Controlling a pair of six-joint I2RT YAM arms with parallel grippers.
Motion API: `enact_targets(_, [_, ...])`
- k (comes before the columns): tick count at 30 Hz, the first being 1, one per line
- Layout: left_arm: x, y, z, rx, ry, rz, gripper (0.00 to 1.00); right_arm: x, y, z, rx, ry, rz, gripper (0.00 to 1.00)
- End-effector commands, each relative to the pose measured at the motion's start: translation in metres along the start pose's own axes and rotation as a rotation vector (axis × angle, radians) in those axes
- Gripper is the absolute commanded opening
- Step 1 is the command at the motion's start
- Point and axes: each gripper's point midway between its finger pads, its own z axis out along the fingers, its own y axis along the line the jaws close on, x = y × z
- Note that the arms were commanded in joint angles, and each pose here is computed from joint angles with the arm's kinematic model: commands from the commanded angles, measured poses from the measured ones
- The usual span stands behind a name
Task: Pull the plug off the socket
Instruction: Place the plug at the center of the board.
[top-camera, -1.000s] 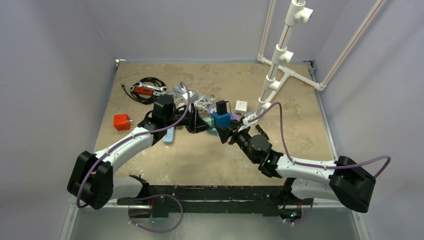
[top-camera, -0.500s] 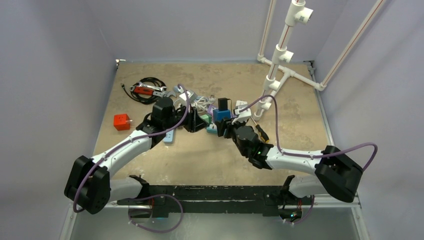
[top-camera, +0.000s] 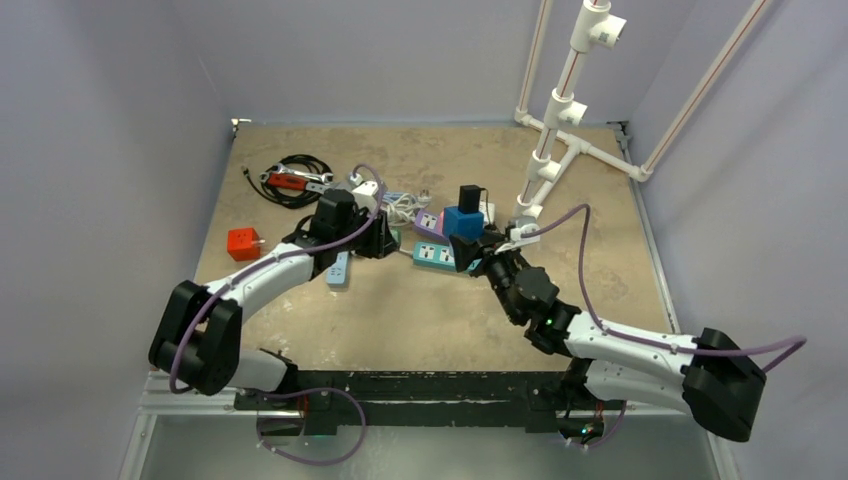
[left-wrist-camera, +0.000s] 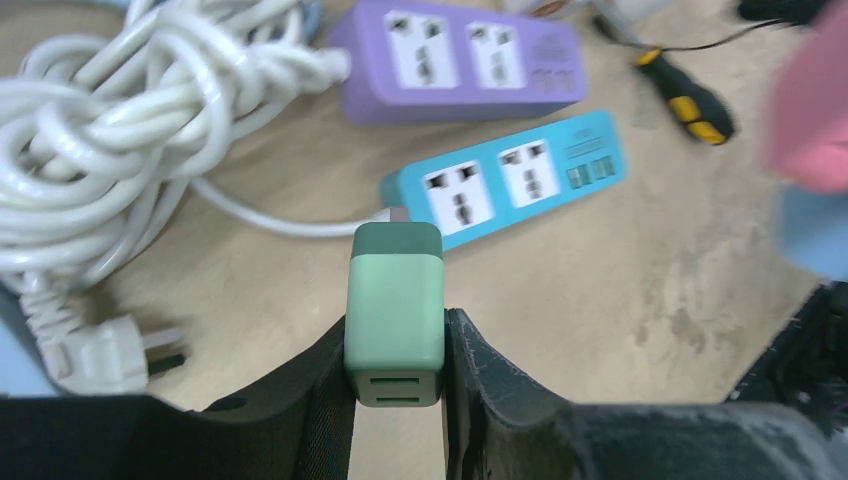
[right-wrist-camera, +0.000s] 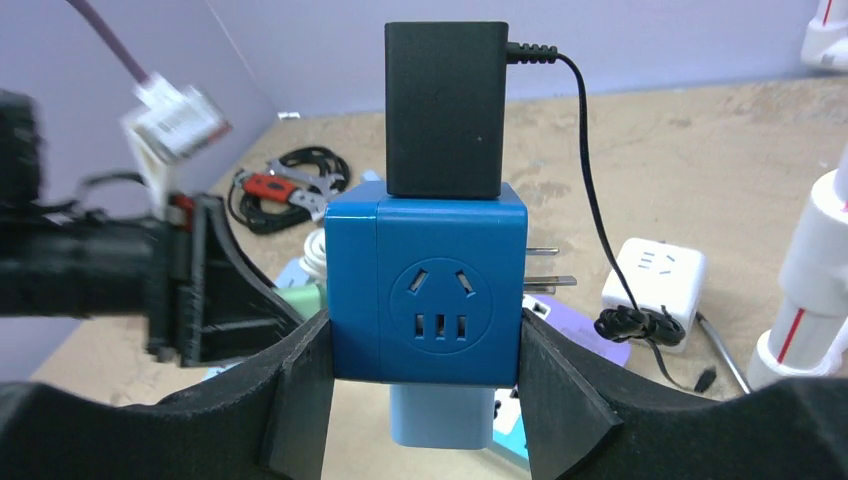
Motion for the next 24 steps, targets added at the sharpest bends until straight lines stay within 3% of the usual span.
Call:
enact_targets(1, [-0.003, 0.031, 0.007, -0.164, 0.038, 0.009, 0.00, -0.058, 0.009, -0.010, -0.057, -0.193, 0.071, 0.00])
enact_targets(8, [0.014, 0.044, 0.026, -0.196, 0.126, -0.030, 0.00, -0.056, 0.014, -0.009, -0.084, -0.196, 0.060, 0.00])
enact_targets(18, [0.015, 0.048, 0.024, -0.223, 0.131, -0.031, 0.62, -0.057, 0.018, -0.014, -0.123, -0.203, 0.069, 0.00])
enact_targets(24, [0.003, 0.047, 0.017, -0.236, 0.097, -0.016, 0.76, -0.059, 0.022, -0.016, -0.150, -0.207, 0.071, 0.00])
